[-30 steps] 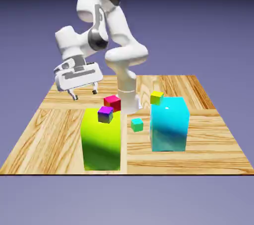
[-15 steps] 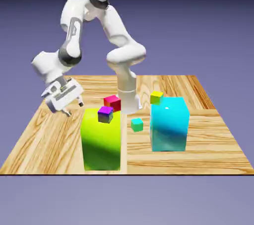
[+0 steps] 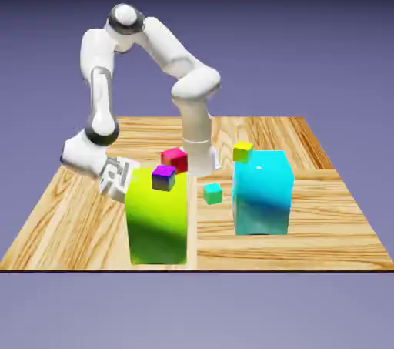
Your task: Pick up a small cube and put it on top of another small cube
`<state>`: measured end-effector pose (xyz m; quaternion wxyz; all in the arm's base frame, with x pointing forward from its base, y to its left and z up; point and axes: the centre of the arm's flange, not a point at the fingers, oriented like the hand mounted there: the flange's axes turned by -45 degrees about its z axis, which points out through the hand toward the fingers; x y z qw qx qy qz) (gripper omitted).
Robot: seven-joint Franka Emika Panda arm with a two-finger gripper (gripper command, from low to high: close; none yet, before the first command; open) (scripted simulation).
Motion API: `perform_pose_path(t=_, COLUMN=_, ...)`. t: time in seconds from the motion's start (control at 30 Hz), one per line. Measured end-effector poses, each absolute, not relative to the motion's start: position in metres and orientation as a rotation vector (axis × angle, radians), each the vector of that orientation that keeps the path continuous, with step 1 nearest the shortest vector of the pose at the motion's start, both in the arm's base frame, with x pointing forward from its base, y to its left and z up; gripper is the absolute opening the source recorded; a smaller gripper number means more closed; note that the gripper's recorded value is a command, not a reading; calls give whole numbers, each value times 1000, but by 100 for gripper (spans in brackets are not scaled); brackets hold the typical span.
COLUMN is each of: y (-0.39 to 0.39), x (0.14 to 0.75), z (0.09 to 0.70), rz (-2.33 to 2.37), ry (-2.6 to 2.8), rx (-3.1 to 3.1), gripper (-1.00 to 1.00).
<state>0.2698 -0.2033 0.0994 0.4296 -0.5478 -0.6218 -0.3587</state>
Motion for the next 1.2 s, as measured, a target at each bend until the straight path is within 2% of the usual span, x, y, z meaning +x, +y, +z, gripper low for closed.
perform_pose_path(t=0.17, y=-90, x=267, z=77, rz=-899, ry=-1489, rx=-1081, gripper=0)
perform_pose_path(t=0.33, y=-49, x=248, z=48, rz=-902, ry=-1485, rx=-1068, gripper=0)
perform_pose_path(t=0.37, y=-39, x=244, z=43, rz=-902, ry=-1485, rx=-1067, gripper=-100)
perform_pose_path(t=0.43, y=-39, x=244, z=43, rz=-901, ry=-1485, rx=-1067, gripper=-100)
perform_pose_path(t=0.57, y=-88, x=260, z=71, rz=-905, ry=-1482, rx=-1075, gripper=-100)
perform_pose_path(t=0.87, y=-198, x=247, z=85, rz=-1133, ry=-1278, rx=-1431, gripper=-100)
perform_pose_path(t=1.07, y=-314, x=266, z=160, rz=-1256, ry=-1128, rx=-1587, gripper=-100)
perform_pose_path(t=1.2, y=-322, x=323, z=228, rz=-1189, ry=-1213, rx=-1465, gripper=-100)
